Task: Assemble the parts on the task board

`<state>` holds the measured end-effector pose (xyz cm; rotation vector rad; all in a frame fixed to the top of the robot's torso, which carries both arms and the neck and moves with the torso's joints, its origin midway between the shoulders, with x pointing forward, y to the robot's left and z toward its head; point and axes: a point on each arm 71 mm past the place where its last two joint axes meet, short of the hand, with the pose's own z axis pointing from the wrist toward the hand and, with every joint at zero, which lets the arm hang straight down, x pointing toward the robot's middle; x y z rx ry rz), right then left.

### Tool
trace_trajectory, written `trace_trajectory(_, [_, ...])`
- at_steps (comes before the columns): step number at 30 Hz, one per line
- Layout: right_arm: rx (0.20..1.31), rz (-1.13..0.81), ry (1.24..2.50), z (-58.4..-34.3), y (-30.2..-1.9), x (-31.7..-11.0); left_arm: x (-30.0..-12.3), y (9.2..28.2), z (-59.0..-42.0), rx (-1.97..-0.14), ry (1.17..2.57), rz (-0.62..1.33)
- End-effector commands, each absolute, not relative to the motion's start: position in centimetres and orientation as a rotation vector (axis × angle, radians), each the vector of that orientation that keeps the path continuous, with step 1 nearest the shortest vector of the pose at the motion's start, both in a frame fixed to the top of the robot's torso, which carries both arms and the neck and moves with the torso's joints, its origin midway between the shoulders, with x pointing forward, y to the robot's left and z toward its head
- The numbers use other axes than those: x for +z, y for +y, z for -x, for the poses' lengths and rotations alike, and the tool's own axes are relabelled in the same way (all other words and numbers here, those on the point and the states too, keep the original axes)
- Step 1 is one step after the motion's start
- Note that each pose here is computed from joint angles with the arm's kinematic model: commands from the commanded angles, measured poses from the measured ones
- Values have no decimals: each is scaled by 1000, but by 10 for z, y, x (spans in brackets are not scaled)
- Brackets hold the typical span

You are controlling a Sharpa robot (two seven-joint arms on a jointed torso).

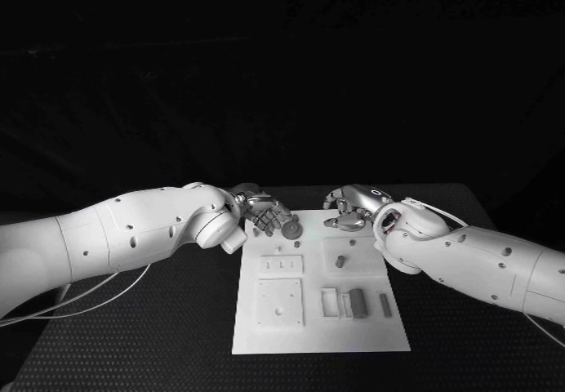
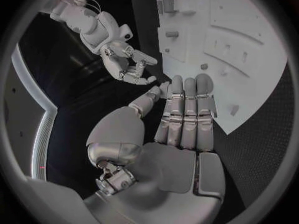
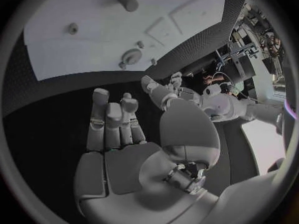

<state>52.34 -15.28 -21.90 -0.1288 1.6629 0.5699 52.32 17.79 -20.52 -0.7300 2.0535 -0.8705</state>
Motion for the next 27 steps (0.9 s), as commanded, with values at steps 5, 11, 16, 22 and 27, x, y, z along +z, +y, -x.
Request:
trace_trajectory(5, [583,-4,1672,-533,-176,-211,-213,186,-517,-709,2132,562])
trace_trajectory(11, [617,-128,1681,-543,-190,-191,-228,192,-510,-601,2139,497])
trace_trajectory(16, [628,-182,1653,-553,-199,-170,-231,190,-509,-572,2136,475])
trace_trajectory(22, [622,-206,1622,-563,-207,-154,-239,183,-505,-555,2168,447])
trace_trajectory(27, [618,-218,1614,-568,-209,-150,-249,174,-502,-528,2212,445])
